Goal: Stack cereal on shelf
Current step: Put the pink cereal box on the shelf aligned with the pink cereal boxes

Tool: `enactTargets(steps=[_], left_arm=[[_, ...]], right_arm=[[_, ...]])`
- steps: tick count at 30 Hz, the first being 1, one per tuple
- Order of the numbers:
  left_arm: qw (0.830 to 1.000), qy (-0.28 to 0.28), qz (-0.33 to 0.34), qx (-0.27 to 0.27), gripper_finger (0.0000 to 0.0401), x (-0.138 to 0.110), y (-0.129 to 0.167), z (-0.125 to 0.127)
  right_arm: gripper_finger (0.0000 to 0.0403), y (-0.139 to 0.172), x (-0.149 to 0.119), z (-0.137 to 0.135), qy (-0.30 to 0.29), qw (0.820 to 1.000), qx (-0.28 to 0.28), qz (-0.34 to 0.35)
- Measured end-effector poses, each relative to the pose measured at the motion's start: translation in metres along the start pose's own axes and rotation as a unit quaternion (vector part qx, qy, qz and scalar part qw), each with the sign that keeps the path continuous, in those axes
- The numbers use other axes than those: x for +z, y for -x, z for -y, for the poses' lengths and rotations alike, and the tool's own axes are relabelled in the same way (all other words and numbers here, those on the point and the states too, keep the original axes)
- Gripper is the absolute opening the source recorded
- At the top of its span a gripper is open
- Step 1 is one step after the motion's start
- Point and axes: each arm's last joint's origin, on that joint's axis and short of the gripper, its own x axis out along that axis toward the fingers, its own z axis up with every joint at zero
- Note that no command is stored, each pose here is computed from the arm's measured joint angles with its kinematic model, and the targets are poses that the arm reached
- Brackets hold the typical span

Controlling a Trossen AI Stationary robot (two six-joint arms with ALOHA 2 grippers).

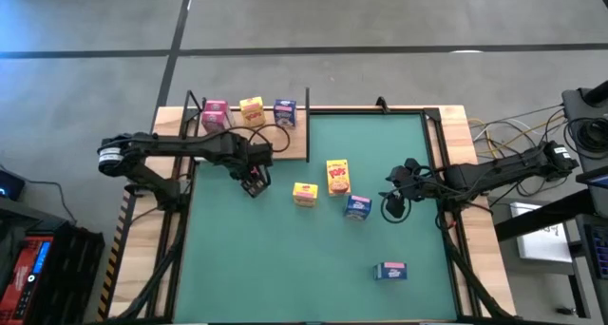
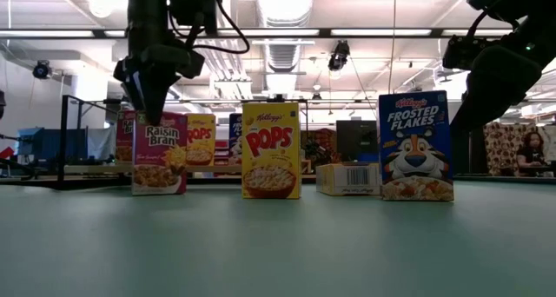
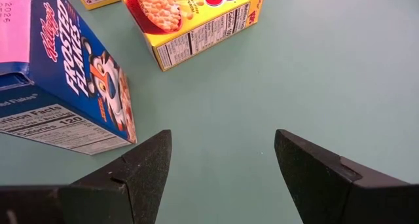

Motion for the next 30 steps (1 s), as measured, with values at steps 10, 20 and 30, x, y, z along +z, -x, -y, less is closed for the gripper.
enactTargets(steps=[10, 20, 30], left_arm=[[1.000, -0.001, -0.014, 0.010, 0.0153, -0.007, 0.006, -0.006], [0.998, 0.024, 0.025, 0.053, 0.0153, -0.022, 0.036, -0.042], [0.993, 0.027, 0.017, 0.113, 0.0153, -0.019, 0.038, -0.072]], right_arm=[[0.0260, 0.000, 0.000, 0.000, 0.000, 1.000, 0.000, 0.000], [0.0260, 0.000, 0.000, 0.000, 0.000, 1.000, 0.000, 0.000], [0.0260, 0.000, 0.000, 0.000, 0.000, 1.000, 0.000, 0.000]])
